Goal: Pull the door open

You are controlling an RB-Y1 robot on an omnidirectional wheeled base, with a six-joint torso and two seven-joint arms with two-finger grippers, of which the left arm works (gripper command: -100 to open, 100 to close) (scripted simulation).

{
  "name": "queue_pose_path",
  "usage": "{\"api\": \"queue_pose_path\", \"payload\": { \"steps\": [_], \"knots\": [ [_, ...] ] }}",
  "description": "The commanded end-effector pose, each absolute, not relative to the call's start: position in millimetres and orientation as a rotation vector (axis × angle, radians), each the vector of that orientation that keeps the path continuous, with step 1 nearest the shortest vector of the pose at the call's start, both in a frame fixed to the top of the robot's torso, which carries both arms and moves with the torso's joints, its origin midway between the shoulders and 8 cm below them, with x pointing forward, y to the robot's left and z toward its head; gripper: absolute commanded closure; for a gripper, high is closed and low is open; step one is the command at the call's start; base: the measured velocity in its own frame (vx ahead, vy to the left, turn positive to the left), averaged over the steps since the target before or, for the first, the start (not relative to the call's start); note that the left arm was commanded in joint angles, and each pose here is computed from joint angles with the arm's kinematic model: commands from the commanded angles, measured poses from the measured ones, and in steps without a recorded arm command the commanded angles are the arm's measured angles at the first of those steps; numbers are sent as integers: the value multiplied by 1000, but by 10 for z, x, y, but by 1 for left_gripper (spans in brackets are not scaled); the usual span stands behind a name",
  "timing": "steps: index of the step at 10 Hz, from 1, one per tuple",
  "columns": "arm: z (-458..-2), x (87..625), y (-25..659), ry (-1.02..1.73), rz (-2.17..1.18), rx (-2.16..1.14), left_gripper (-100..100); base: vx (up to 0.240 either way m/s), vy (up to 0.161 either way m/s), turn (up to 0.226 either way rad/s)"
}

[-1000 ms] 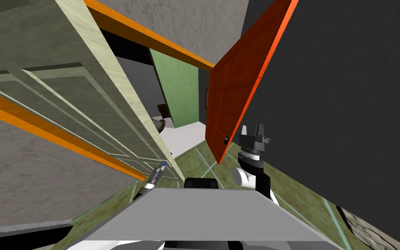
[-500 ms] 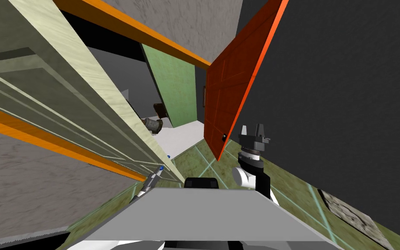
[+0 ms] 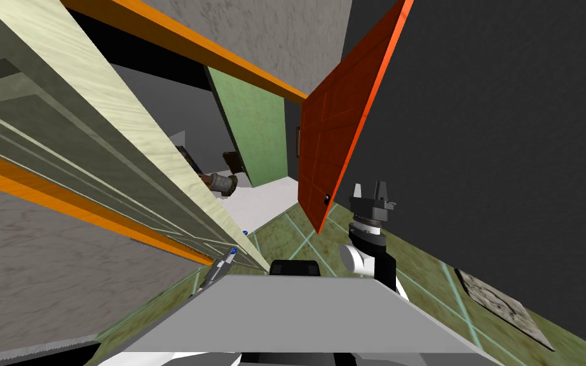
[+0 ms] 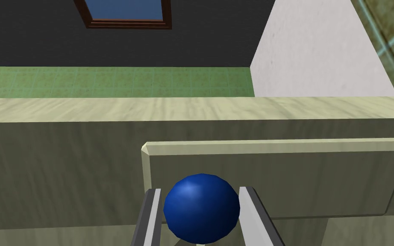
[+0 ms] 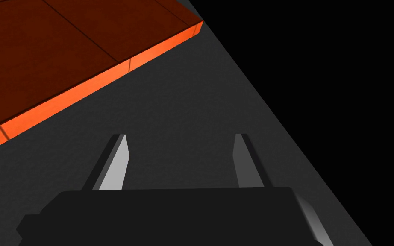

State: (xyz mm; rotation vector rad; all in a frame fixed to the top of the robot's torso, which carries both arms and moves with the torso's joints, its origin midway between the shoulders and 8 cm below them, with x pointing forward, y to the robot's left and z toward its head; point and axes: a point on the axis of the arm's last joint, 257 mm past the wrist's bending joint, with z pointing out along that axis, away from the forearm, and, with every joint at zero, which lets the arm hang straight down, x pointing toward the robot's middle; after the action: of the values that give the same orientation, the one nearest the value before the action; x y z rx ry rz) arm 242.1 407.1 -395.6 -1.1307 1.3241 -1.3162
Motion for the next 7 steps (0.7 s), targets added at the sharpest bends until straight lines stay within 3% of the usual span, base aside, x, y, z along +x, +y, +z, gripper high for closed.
{"api": "queue_pose_path", "payload": {
  "steps": [1, 7],
  "knots": [
    [-3933, 2311, 4058, 1327, -1333, -1118, 100, -45, 25, -58],
    [-3914, 1992, 4094, 1350, -1350, -1112, 100, -59, 27, -56]
  ]
}}
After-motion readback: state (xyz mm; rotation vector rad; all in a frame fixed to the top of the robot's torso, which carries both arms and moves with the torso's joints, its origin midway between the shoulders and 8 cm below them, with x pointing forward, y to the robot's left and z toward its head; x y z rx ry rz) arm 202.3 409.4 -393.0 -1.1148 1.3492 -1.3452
